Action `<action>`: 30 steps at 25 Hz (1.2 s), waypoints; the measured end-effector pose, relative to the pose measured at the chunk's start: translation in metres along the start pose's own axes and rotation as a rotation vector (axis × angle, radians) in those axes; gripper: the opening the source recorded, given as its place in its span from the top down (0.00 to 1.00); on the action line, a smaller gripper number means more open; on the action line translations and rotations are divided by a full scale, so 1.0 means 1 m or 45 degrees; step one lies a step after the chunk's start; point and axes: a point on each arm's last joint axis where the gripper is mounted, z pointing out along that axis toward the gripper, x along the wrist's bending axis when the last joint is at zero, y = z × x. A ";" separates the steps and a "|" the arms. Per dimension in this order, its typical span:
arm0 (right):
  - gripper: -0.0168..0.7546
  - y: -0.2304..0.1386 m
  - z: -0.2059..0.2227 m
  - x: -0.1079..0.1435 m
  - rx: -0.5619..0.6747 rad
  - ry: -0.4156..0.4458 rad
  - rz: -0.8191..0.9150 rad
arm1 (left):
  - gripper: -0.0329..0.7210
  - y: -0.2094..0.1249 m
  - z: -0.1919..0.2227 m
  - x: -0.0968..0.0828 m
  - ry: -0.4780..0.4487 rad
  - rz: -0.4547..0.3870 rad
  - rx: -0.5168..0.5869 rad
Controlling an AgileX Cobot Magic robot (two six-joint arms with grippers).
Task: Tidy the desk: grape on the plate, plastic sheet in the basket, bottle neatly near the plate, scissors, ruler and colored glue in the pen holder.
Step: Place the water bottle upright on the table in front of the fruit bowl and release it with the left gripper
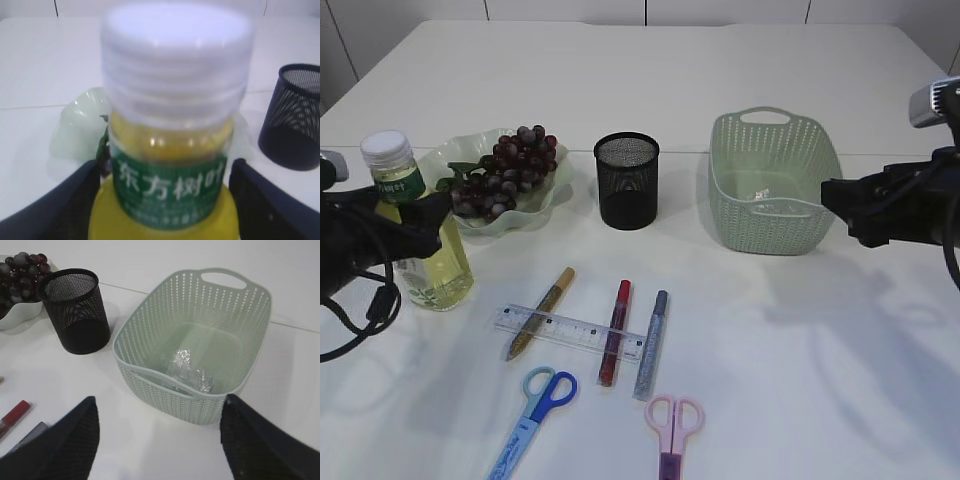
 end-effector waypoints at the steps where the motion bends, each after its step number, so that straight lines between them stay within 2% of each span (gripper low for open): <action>1: 0.22 0.000 0.000 0.000 0.001 0.002 -0.006 | 0.20 0.005 -0.001 0.000 -0.002 0.001 -0.024; 5: 0.22 0.000 0.000 0.000 0.002 0.004 -0.019 | 0.21 0.019 -0.004 -0.001 -0.007 0.003 -0.107; 14: 0.22 -0.002 0.000 0.001 0.023 0.019 -0.086 | 0.22 0.040 -0.010 -0.001 0.007 -0.004 -0.200; 18: 0.22 -0.001 -0.003 -0.003 0.083 -0.029 -0.099 | 0.23 0.056 -0.017 -0.003 0.005 -0.002 -0.258; 23: 0.22 0.008 -0.015 -0.006 0.099 -0.091 -0.113 | 0.24 0.073 -0.027 -0.004 0.008 0.000 -0.244; 30: 0.22 -0.001 -0.026 -0.014 0.275 -0.215 -0.042 | 0.25 0.095 -0.046 -0.006 0.014 0.004 -0.211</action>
